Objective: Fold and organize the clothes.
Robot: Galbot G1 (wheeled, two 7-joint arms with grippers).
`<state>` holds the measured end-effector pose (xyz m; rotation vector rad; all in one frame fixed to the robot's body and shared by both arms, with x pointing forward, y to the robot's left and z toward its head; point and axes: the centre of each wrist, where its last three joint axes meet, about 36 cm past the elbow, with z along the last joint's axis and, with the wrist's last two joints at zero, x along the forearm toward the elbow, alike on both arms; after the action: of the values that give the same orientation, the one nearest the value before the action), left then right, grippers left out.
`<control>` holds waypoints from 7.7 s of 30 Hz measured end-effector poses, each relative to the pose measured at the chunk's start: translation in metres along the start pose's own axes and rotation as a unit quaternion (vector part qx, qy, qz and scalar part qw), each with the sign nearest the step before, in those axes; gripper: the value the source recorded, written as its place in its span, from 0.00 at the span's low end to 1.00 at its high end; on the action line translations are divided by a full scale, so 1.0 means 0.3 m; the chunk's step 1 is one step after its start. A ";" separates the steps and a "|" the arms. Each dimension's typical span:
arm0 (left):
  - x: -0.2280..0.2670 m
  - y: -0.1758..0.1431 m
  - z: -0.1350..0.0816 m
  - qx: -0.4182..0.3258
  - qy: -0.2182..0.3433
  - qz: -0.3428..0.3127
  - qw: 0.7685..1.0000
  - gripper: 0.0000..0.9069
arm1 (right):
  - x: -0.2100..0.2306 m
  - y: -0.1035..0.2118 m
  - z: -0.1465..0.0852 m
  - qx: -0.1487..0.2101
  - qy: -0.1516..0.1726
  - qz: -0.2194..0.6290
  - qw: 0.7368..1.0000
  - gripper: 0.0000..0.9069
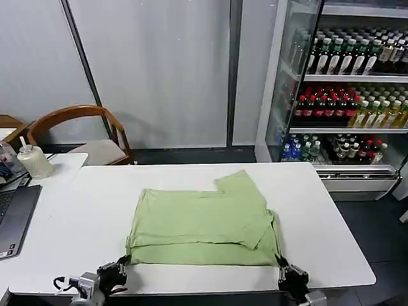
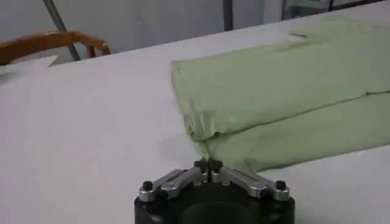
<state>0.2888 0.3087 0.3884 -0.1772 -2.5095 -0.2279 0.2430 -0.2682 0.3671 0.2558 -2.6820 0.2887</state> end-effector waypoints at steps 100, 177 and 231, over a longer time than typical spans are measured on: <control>-0.792 0.297 -0.418 0.025 -0.061 0.024 0.998 1.00 | -1.283 -0.002 -0.612 -0.134 0.050 0.039 0.989 1.00; -0.421 0.228 -0.178 0.026 -0.119 0.062 0.991 0.02 | -0.506 -0.033 -0.369 -0.092 -0.011 -0.005 0.996 0.00; -0.255 0.197 -0.109 -0.007 -0.057 0.065 0.996 0.02 | -0.290 0.047 -0.331 -0.111 0.020 -0.014 0.994 0.00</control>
<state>0.3794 0.3541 0.3772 -0.3674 -2.5975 -0.1867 0.3566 -0.2190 0.4149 0.2180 -2.6398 -0.0137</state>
